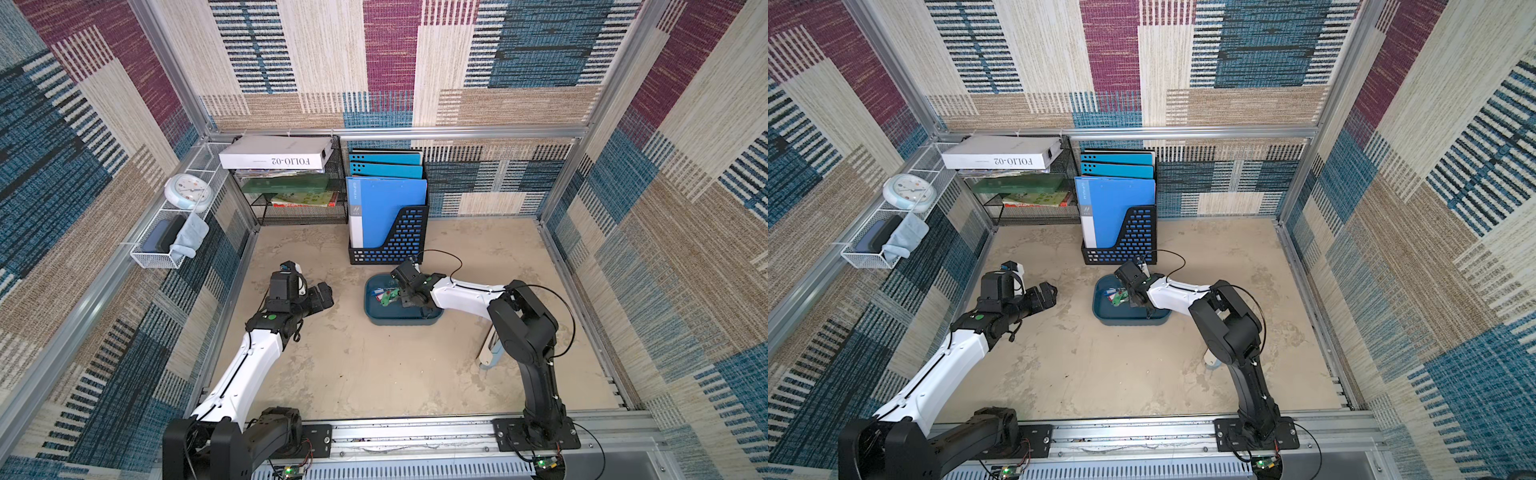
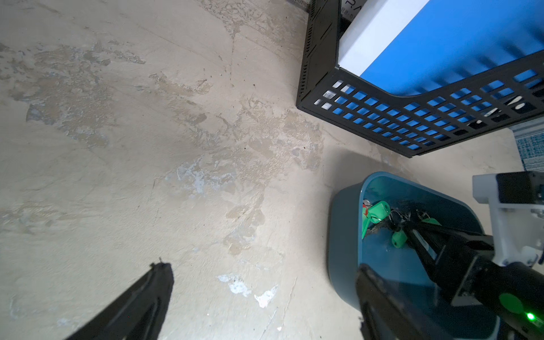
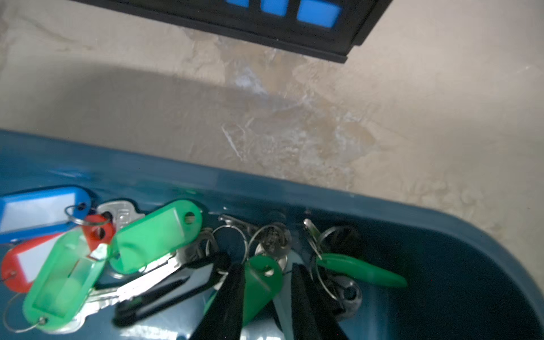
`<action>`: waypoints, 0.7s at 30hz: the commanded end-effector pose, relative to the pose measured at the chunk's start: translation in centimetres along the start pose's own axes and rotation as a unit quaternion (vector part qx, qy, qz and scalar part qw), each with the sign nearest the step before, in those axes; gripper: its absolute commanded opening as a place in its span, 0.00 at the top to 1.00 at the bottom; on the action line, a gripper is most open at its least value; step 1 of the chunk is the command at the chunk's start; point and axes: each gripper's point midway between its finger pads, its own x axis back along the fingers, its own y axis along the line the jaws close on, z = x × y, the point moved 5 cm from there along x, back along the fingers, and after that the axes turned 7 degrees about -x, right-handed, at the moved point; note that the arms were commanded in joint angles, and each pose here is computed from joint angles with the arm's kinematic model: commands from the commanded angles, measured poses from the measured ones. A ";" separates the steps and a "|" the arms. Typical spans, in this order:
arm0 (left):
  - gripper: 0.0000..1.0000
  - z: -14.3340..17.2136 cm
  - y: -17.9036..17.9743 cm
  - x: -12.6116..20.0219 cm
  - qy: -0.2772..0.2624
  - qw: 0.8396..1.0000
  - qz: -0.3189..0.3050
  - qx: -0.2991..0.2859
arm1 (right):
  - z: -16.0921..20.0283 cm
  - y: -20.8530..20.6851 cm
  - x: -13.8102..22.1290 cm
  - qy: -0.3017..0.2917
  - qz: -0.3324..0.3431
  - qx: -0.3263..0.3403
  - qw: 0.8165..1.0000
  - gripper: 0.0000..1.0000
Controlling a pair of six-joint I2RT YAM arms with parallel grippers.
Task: Take the keys out of the storage box
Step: Pick up the key from the storage box.
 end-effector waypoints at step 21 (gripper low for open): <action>0.00 0.0 -0.4 -0.4 -0.002 1.000 0.019 -0.002 | -2.9 0.6 -1.0 -0.051 0.007 -0.024 0.998 0.69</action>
